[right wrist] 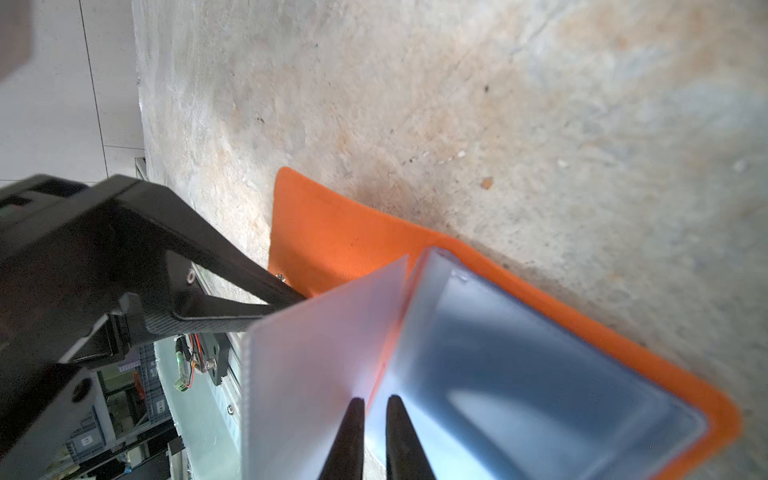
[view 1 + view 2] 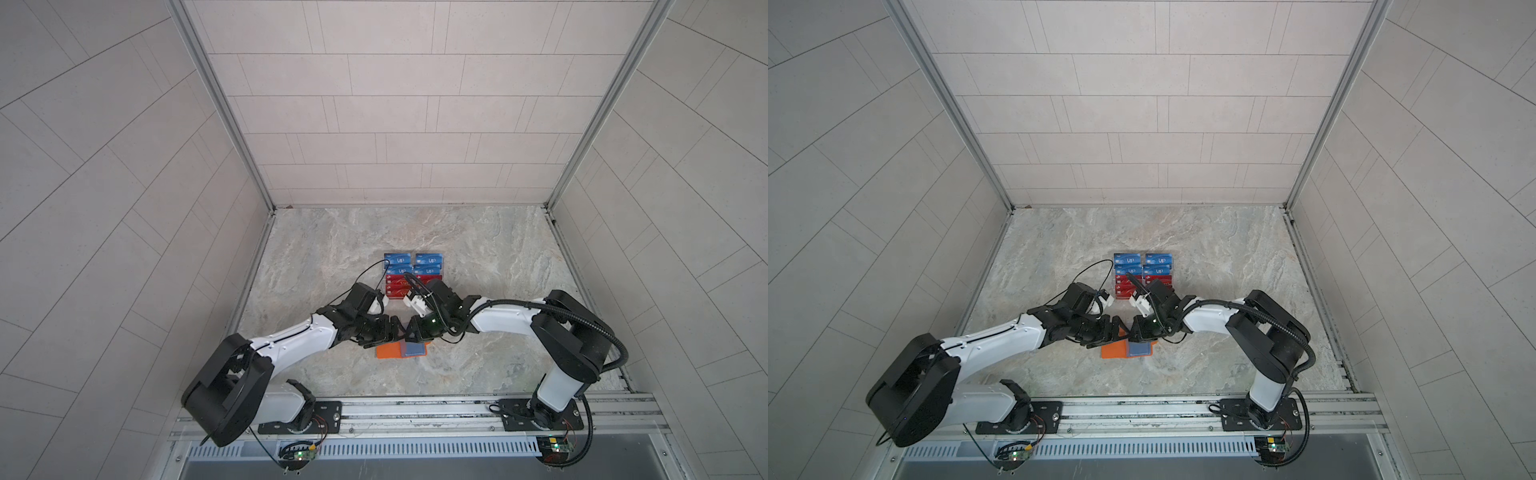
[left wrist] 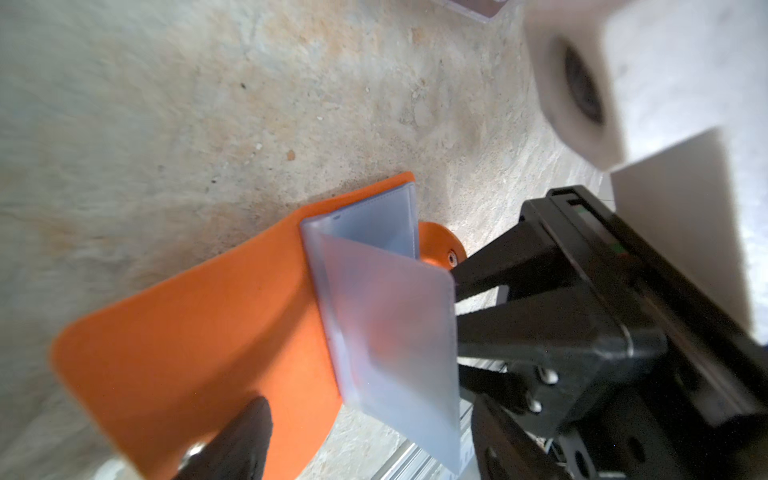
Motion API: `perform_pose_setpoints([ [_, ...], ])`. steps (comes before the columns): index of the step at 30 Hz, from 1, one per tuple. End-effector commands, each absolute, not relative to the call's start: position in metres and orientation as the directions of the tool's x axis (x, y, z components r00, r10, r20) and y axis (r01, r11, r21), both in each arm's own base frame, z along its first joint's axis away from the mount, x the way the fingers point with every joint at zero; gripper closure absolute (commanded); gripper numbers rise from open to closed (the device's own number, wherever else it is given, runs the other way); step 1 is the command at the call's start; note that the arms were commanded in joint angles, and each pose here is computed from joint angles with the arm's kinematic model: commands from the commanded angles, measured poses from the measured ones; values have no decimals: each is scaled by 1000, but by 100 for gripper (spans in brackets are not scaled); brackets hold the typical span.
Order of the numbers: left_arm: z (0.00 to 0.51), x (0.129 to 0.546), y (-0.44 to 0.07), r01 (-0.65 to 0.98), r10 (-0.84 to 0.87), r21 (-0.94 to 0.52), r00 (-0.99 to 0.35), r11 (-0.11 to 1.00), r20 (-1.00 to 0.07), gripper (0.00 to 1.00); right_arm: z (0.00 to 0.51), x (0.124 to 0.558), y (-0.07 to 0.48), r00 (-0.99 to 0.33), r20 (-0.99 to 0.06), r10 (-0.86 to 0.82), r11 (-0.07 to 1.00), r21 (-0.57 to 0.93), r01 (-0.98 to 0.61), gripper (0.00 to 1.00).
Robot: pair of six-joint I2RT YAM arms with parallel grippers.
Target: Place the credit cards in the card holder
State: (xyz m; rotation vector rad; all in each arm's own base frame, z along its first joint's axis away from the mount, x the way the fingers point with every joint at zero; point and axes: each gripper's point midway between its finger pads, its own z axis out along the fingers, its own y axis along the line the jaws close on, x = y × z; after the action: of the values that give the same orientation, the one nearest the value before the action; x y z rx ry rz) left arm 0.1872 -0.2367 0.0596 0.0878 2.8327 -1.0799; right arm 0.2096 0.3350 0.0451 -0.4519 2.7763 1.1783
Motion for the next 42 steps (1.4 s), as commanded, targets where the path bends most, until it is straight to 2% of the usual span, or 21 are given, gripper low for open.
perform_pose_setpoints([
  [1,58,179,-212,123,56,-545,-989,830,-137,21,48,211,342,-951,-199,-238,647,697,-308,85],
  [8,71,196,-174,60,-35,-375,-969,925,-243,25,52,211,343,-947,-212,-241,641,698,-319,85],
  [11,68,198,-158,16,-70,-315,-963,949,-259,30,52,209,343,-947,-208,-246,642,697,-320,85],
  [17,59,195,-170,14,-82,-385,-969,923,-233,40,56,208,347,-943,-212,-255,635,699,-329,85],
  [21,63,198,-172,9,-104,-415,-963,910,-249,40,56,206,351,-936,-214,-278,638,687,-346,85],
  [27,80,209,-163,-58,-238,-526,-929,849,-282,38,45,205,358,-933,-202,-297,661,662,-354,85],
  [34,71,204,-181,-42,-220,-604,-949,796,-224,34,37,214,358,-941,-211,-265,693,637,-338,85],
  [37,68,205,-188,-35,-216,-634,-953,773,-211,36,34,218,360,-948,-211,-240,696,643,-319,85],
  [42,47,199,-191,-44,-163,-578,-974,815,-155,44,27,222,360,-962,-201,-185,710,649,-272,85],
])
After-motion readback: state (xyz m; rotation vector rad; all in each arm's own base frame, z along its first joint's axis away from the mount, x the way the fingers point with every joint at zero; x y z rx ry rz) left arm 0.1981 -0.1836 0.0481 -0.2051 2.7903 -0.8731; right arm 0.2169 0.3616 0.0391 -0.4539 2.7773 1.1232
